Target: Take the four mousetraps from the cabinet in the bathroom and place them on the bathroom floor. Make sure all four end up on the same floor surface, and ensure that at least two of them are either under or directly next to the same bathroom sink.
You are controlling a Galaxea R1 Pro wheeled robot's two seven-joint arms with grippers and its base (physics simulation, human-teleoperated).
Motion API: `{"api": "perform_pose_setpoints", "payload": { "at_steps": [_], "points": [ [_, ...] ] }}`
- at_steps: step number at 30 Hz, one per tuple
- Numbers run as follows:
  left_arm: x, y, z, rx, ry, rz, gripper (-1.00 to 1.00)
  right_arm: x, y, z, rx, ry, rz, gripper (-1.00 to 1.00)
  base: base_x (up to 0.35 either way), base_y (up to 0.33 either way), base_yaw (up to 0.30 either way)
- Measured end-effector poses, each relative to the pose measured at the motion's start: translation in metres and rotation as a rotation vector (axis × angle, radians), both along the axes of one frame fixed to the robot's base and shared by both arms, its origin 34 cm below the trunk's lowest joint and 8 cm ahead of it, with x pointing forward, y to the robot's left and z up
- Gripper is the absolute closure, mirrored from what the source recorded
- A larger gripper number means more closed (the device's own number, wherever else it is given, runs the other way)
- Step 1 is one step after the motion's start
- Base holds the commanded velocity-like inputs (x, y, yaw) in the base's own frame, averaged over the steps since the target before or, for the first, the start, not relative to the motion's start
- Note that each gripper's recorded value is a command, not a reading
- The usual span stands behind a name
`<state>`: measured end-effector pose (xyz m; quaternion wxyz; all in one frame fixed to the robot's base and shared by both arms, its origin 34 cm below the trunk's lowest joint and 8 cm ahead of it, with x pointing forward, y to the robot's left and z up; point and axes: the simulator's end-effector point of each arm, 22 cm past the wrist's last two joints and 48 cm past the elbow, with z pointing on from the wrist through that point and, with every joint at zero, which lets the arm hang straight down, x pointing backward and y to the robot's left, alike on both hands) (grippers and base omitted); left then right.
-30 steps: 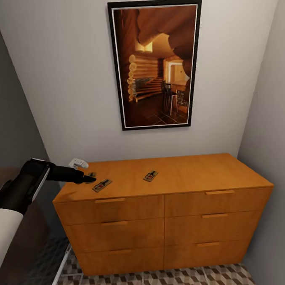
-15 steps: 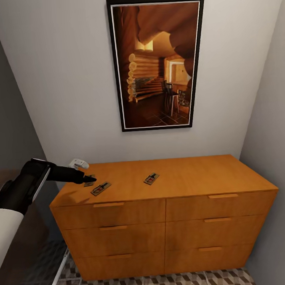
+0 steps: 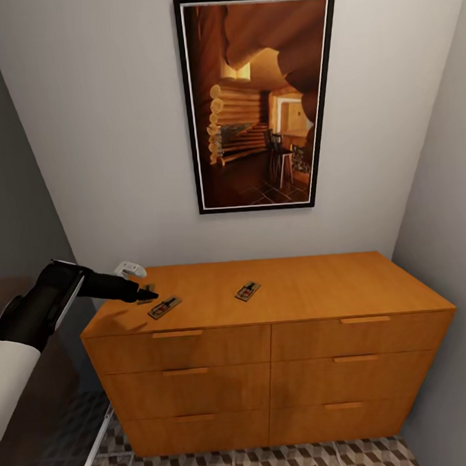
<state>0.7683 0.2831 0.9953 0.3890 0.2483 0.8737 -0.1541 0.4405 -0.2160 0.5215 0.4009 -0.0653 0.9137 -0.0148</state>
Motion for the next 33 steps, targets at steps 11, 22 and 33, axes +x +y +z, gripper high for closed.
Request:
{"api": "perform_pose_setpoints", "payload": {
  "at_steps": [11,22,33],
  "points": [
    [0.001,-0.001,-0.008,0.007,0.015,-0.002,-1.0,-0.002,0.0,-0.002,0.0,0.008,0.0,1.0,0.0,0.0,0.0],
    [0.002,-0.001,-0.014,0.009,0.024,-0.003,-1.0,-0.005,0.0,-0.005,0.0,0.015,0.0,1.0,0.0,0.0,0.0],
    [0.001,-0.001,-0.02,0.035,0.032,-0.009,-1.0,-0.006,0.001,-0.006,0.001,0.019,0.0,1.0,0.0,0.0,0.0]
  ]
}}
